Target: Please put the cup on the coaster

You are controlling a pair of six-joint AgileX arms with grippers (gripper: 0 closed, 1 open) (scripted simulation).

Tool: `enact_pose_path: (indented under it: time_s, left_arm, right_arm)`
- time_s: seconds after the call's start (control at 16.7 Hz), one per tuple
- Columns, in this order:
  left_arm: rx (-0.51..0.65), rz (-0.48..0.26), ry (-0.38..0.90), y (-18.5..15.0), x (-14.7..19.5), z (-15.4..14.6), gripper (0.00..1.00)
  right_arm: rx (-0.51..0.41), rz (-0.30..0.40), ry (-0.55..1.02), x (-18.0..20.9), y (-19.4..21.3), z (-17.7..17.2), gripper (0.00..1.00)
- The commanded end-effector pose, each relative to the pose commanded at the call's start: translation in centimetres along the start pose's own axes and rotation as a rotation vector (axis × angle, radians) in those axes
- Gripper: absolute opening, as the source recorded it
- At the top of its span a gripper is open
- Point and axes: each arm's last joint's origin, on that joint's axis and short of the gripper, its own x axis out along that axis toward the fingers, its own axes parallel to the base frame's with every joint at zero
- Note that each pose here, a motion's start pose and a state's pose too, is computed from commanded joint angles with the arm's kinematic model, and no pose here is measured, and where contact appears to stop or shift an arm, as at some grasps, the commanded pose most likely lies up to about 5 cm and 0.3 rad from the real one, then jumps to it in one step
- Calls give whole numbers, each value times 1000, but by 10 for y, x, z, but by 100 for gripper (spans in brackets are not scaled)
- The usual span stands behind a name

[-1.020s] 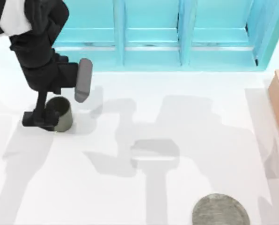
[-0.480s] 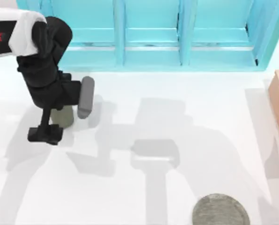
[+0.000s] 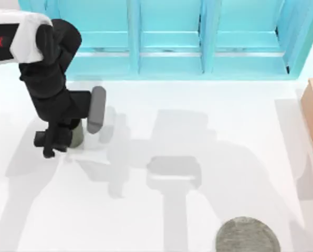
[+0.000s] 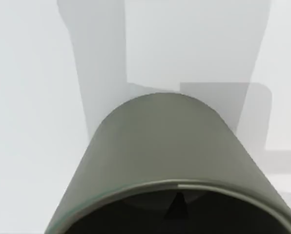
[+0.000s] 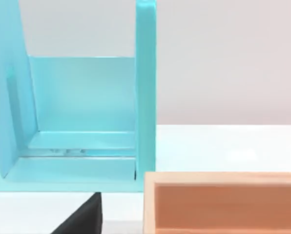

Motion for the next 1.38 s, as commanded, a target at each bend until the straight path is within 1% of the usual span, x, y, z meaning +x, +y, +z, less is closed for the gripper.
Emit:
enact_pose_path:
  time_s: [0.24,0.3,0.84,0.96,1.14,1.26,1.38]
  left_arm:
    - [0,0,0,0,0,0,2]
    - [0,0,0,0,0,0,0]
    - [0,1,0,0,0,0,0]
    - [-10,-2,2,1,0,7,0]
    - [-70,-6,6,4,-2,32,0]
    - [-145,-7,9,6,-5,57,0]
    - [-244,-10,14,5,-7,86,0]
  right_arm:
    - [0,0,0,0,0,0,100]
    - [0,0,0,0,0,0,100]
    - [0,0,0,0,0,0,100]
    - [0,0,0,0,0,0,100]
    - [0,0,0,0,0,0,100]
    - [0,0,0,0,0,0,100]
    - [0,0,0,0,0,0,100]
